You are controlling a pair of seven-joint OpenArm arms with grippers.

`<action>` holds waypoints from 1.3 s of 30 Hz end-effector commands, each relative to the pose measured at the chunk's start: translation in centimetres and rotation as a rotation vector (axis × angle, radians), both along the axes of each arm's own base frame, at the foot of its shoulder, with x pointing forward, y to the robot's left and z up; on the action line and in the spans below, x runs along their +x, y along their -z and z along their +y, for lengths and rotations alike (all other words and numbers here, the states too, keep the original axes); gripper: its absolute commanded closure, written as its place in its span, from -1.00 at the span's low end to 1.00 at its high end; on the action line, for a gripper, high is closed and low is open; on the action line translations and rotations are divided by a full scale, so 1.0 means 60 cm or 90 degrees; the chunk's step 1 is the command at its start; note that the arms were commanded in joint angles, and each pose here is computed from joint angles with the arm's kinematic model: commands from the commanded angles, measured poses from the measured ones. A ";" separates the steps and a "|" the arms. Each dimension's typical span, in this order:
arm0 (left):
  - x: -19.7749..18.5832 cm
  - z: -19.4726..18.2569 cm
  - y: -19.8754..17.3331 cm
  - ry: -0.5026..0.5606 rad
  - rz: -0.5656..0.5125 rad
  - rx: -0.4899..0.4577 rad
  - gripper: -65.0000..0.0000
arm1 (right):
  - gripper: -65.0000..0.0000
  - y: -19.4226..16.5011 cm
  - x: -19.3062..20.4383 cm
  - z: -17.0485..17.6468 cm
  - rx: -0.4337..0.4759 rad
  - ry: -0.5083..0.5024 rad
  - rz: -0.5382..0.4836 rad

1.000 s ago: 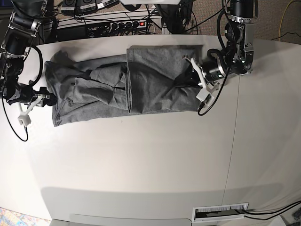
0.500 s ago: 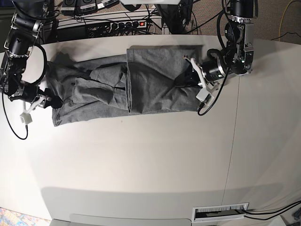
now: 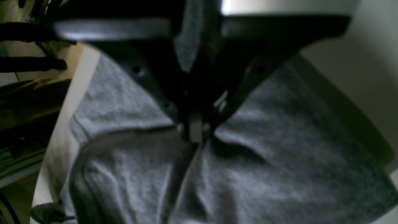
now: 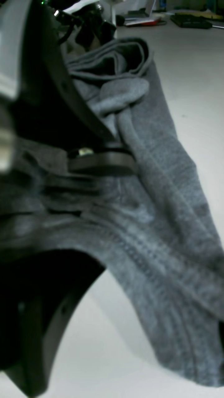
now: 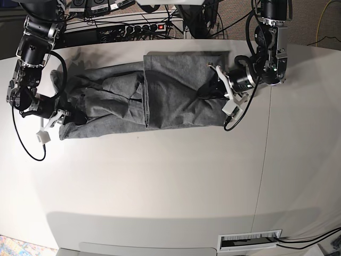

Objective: Fold the T-shirt properly
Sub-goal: 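Open the right gripper and move it to the shirt's collar end, then grasp the collar end with the right gripper and lift it toward the left gripper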

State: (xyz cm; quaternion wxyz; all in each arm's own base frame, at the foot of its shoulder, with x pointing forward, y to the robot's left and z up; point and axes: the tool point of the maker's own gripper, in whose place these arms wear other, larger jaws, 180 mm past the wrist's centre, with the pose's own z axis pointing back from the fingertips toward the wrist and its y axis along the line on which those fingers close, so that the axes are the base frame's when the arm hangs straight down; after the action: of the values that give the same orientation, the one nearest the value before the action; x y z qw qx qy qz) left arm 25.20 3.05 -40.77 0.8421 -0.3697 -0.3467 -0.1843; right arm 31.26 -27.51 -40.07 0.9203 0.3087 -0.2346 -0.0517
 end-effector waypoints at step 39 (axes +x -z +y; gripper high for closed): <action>-0.054 -0.137 0.025 0.156 -0.064 0.079 1.00 | 1.00 -0.133 0.082 0.102 0.260 -0.012 -0.184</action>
State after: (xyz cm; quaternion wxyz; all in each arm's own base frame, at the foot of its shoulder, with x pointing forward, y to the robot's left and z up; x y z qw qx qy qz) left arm 22.40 -6.03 -40.77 0.7986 -0.3801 -0.3532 -0.3049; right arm 35.00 -20.89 -34.09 0.8088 0.4921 -0.3175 -0.0543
